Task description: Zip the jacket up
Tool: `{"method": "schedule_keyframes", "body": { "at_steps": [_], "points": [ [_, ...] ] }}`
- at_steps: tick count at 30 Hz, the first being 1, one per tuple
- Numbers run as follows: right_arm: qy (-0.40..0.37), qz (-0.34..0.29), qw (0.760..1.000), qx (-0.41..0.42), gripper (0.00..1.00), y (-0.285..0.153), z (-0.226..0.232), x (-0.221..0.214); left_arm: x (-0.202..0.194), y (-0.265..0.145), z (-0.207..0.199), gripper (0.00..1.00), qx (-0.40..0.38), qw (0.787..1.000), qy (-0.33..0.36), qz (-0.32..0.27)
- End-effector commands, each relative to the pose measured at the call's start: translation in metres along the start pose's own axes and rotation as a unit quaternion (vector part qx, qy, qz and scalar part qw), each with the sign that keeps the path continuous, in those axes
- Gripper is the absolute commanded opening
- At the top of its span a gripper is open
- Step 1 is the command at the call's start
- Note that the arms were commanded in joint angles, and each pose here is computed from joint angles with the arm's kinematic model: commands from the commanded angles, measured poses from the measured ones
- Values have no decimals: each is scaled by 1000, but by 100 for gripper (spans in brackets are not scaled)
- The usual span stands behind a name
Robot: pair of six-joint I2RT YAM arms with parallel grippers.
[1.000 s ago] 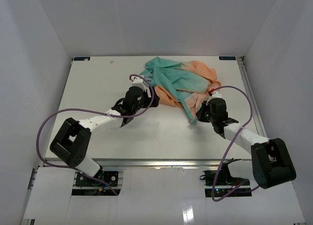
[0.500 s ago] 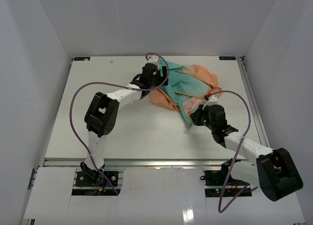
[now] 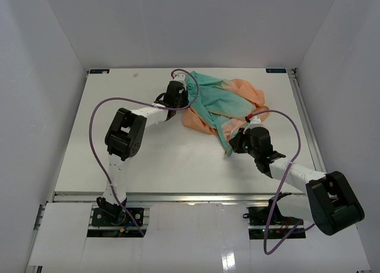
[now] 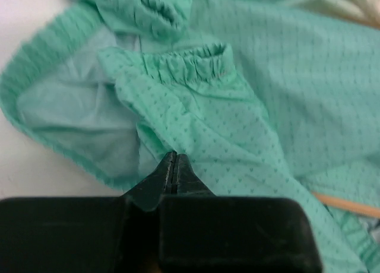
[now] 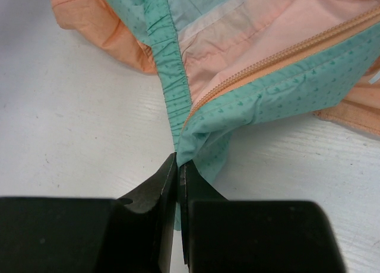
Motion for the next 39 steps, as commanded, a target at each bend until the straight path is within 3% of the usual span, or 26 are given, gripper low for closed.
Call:
{"method": "schedule_keyframes", "body": {
  "at_steps": [1, 7, 13, 20, 27, 33, 36, 39],
  "points": [
    [-4, -25, 1000, -11, 8, 5, -1, 9, 27, -50, -24, 0, -54, 998, -6, -38],
    [-9, -26, 999, -35, 8, 12, -5, 25, 21, -105, -18, 0, -64, 996, -14, -55],
    [-11, -11, 999, -39, 8, 19, -5, 32, -3, -168, -22, 0, -79, 995, 20, -55],
    [-7, -8, 1000, -19, 8, 16, 0, 31, -77, -226, -32, 0, -132, 991, 30, -9],
    [-3, 1, 1000, -14, 8, 11, 1, 16, -139, -246, -17, 4, -155, 986, 20, 58],
    [-5, -1, 1000, -28, 8, 6, -3, 15, -124, -263, -28, 55, -180, 982, 16, 50],
    [-3, -4, 1000, -29, 8, 3, -3, 12, -92, -266, -38, 65, -157, 988, 8, -2],
    [-2, -10, 1000, -29, 8, 0, -2, 12, -57, -248, -44, 68, -96, 995, 3, -36]
  ]
}}
Point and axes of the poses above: each gripper's point midway between its finger pads, its own y axis out along the fingers, its own z axis along the line the jaws close on, x = y × z, the point moved 7 cm from there along -y, back along the fingers, and after that the axes turned 15 degrees about -y, right-handed, at the moved point
